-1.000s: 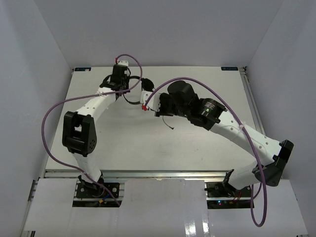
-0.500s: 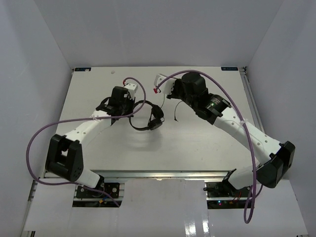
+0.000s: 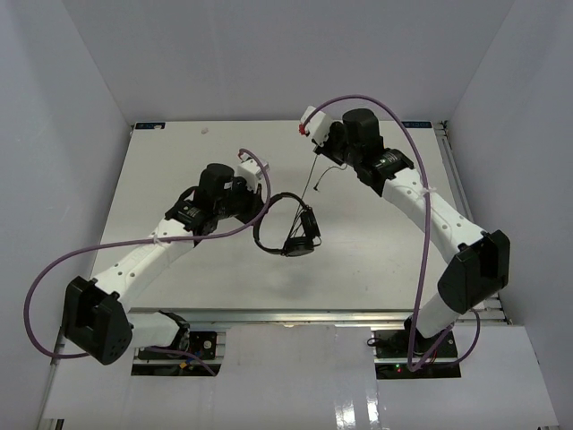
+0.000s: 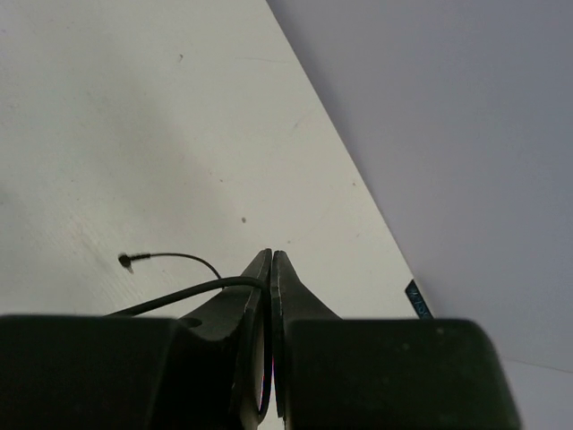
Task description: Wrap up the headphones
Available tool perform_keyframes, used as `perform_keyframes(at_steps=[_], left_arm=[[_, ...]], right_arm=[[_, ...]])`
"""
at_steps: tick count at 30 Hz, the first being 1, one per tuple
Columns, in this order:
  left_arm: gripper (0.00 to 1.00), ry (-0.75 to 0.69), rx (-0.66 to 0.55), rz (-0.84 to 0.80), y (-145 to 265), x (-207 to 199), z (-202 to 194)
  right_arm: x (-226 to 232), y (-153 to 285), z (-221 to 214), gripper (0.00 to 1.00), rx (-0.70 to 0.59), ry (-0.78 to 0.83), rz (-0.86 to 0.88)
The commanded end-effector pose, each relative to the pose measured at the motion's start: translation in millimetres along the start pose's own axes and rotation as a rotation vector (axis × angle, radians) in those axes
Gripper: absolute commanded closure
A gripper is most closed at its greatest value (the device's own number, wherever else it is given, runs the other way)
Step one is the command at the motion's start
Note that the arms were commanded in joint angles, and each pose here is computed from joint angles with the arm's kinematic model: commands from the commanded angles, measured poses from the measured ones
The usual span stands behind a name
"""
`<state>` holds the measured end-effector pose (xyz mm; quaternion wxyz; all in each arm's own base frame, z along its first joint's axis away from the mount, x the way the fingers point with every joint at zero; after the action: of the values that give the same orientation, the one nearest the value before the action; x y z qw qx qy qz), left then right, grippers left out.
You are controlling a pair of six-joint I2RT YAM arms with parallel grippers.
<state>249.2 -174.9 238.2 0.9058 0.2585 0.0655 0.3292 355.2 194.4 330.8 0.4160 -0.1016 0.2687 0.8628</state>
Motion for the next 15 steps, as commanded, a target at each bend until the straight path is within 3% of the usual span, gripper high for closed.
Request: perform_keyframes(at_steps=[1,8,15], left_arm=[[1.0,-0.016,-0.177,-0.096,30,-13,43],[1.0,0.066,-0.383,0.01,60,-8,95],[1.0,0.215,-0.598,0.089,74,3,159]], right_arm=[[-20,-7,1,0.92,-0.056,-0.145,-0.01],[-21,-15,-40,0.92,-0.014,-0.354,0.11],[43,-20,-59,0.92,-0.134,-0.692,0.72]])
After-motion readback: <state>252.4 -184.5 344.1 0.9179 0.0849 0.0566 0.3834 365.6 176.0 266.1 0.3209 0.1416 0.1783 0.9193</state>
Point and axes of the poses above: each gripper's point midway between its finger pads, its own y axis back along the fingers, its own x axis along the line the jaws close on, z = x × y, the point moved 9 cm from there along y, back along the fingers, and after that the axes turned 15 degrees about -y, right-handed, at the moved point
